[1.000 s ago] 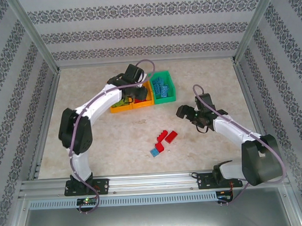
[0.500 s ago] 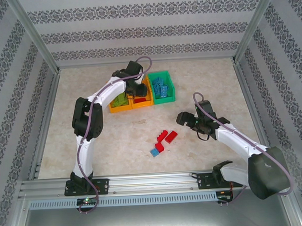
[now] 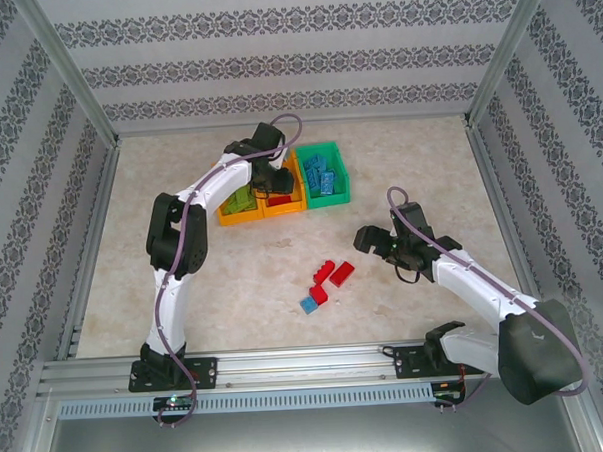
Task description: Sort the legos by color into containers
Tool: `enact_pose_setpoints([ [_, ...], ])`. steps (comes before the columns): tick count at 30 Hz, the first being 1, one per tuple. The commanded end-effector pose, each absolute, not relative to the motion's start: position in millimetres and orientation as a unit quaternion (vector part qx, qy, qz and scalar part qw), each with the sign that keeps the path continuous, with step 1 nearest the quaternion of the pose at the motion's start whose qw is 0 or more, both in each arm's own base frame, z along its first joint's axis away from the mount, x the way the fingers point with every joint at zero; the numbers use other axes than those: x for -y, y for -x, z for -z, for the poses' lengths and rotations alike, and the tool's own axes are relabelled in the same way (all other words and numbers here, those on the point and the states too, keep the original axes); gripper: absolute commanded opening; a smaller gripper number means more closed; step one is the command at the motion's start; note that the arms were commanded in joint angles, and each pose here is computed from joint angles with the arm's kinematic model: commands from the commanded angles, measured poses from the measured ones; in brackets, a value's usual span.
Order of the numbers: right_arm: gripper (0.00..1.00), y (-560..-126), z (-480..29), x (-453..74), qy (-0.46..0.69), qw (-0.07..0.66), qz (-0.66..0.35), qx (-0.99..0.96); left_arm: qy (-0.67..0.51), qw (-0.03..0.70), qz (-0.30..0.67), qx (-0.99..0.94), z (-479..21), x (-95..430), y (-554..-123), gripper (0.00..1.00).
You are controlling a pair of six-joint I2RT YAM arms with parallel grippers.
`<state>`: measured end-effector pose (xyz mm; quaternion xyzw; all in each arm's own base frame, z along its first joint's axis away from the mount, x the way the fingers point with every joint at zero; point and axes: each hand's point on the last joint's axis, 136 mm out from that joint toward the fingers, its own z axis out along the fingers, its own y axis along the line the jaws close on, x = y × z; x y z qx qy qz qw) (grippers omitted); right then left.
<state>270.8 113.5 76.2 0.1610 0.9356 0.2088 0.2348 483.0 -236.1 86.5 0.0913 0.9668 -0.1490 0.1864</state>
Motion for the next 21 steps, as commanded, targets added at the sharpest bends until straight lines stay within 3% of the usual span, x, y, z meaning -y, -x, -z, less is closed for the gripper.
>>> enact_pose_setpoints([
  [1,0.95,-267.8,-77.2,-111.1,-0.153,0.241,-0.197,-0.938,-0.081,0.186,0.159,-0.966,-92.7,234.5,-487.3,0.31],
  [8,0.95,-267.6,-75.3,-112.6,-0.153,0.235,-0.199,-0.939,-0.082,0.184,0.159,-0.967,-90.2,234.4,-486.3,0.35],
  [11,0.95,-267.4,-76.1,-113.5,-0.151,0.236,-0.199,-0.939,-0.082,0.183,0.161,-0.966,-90.8,234.9,-485.8,0.42],
  [16,0.95,-267.2,-79.2,-116.0,-0.135,0.244,-0.192,-0.941,-0.078,0.194,0.169,-0.963,-99.0,236.6,-485.0,0.71],
  [17,0.95,-266.6,-80.2,-118.1,-0.126,0.246,-0.19,-0.942,-0.078,0.199,0.172,-0.962,-103.2,238.0,-484.5,0.81],
  [18,0.95,-267.0,-82.9,-121.0,-0.114,0.25,-0.188,-0.943,-0.078,0.204,0.176,-0.96,-107.4,239.1,-483.5,0.99],
  [21,0.94,-263.5,-86.4,-128.5,-0.076,0.251,-0.168,-0.95,-0.077,0.228,0.194,-0.951,-127.0,243.4,-480.9,1.0],
])
